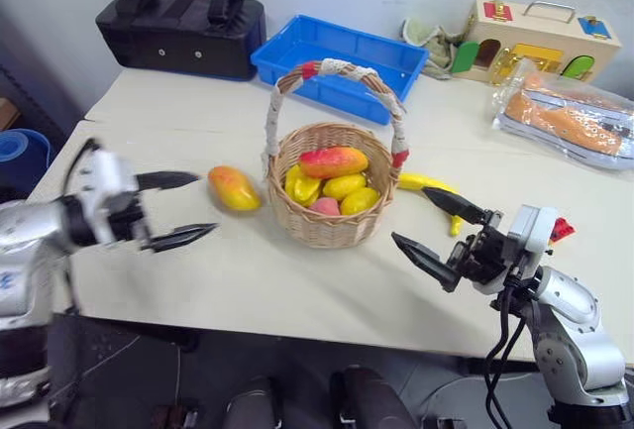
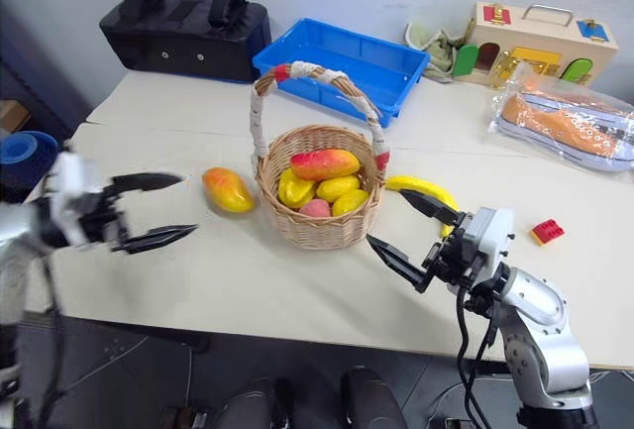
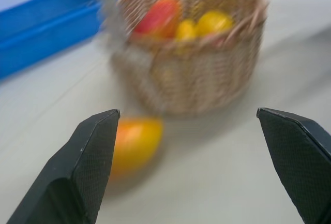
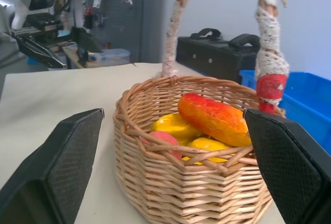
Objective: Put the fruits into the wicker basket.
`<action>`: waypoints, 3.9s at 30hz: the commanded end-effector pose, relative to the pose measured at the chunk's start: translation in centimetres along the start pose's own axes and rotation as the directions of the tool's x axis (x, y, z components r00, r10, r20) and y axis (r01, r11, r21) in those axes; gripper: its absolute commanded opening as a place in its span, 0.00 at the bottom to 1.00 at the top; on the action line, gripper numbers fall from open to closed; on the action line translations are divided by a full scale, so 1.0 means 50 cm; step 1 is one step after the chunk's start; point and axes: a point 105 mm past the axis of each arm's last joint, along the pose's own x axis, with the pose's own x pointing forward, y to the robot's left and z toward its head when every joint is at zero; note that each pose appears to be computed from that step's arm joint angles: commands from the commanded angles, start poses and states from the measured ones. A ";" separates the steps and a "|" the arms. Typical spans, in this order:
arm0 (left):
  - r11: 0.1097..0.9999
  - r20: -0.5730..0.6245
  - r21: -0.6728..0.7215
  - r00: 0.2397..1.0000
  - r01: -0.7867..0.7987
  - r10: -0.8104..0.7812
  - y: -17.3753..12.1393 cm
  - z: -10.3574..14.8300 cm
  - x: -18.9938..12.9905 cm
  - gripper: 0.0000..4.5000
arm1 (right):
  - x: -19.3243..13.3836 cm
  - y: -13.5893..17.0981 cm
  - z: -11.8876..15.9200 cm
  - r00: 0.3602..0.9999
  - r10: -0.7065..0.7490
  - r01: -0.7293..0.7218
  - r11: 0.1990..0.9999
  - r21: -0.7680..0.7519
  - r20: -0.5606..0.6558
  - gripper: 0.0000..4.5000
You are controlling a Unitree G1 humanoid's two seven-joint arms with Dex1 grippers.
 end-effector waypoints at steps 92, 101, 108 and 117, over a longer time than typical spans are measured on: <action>0.866 0.055 0.326 0.907 0.379 -0.418 -0.146 0.240 0.489 0.67 | -0.107 0.036 0.021 0.975 -0.174 0.168 0.984 -0.055 -0.136 1.00; 0.855 0.098 0.291 0.875 0.431 -0.474 -0.147 0.264 0.426 1.00 | -0.116 0.030 0.023 0.965 -0.220 0.212 0.975 -0.070 -0.145 1.00; 0.880 0.089 0.251 0.895 0.404 -0.437 -0.096 0.247 0.339 1.00 | -0.148 -0.002 0.017 0.947 -0.266 0.256 0.964 -0.077 -0.182 1.00; 0.910 0.104 0.207 0.917 0.359 -0.386 -0.099 0.198 0.400 1.00 | -0.138 -0.014 0.004 0.951 -0.253 0.247 0.967 -0.056 -0.178 1.00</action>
